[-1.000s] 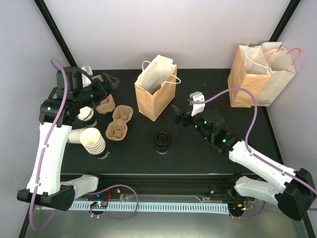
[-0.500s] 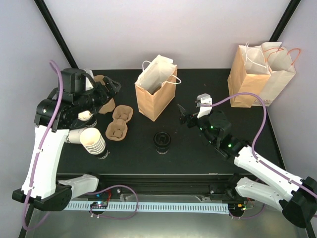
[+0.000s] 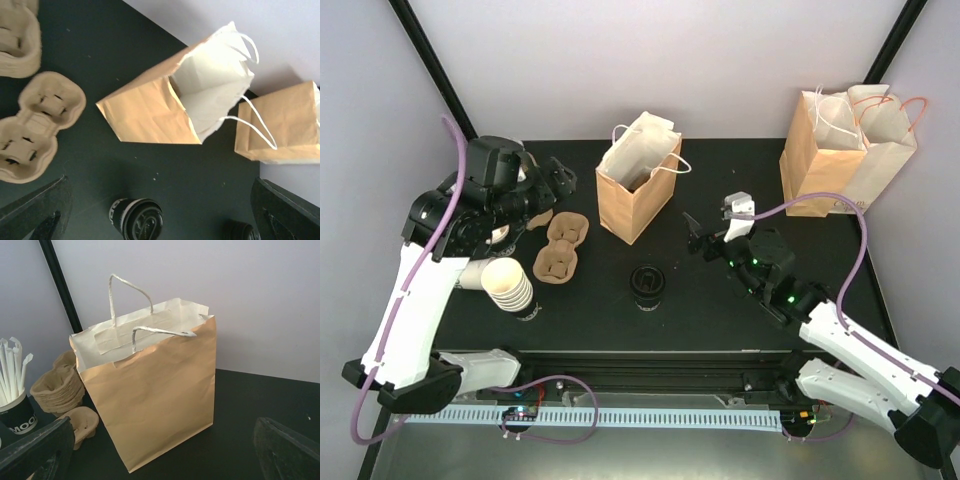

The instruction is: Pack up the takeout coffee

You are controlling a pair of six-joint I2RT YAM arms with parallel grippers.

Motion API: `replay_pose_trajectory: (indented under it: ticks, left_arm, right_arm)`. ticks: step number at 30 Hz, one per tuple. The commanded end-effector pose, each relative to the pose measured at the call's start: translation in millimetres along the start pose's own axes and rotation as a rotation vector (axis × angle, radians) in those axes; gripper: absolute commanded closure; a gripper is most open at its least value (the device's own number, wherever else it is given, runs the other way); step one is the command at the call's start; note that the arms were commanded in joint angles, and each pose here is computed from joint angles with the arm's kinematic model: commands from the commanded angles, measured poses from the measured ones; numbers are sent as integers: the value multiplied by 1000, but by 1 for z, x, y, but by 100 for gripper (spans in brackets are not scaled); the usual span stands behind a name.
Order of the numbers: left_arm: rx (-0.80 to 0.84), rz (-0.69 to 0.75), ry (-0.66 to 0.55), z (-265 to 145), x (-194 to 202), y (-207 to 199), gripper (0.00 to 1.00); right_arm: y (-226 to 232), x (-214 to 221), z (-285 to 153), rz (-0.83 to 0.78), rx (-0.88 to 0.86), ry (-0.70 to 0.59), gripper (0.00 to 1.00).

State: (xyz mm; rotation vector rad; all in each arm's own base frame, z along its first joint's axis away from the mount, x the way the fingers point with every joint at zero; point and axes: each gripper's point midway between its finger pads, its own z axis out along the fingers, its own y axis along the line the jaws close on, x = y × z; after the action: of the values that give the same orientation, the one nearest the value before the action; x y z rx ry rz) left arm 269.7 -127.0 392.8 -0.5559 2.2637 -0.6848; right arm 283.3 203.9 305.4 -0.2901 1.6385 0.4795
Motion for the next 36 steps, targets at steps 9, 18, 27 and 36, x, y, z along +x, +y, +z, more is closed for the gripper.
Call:
replay_pose_trajectory:
  ticks: [9,18,27,36]
  left_arm:
    - [-27,174,-149,-10,16,58,1]
    - [365,392,9,5,94,46,1]
    - [659,357,234,47,172,53,7]
    - [615,374,295,92,190,68,34]
  right_arm:
    - [12,16,-12,87,-45,268,0]
    - [60,104,-50,127,-137,738,0]
    - [88,142,-58,23,-49,926,0]
    - [108,139,-29,-2,13,959,4]
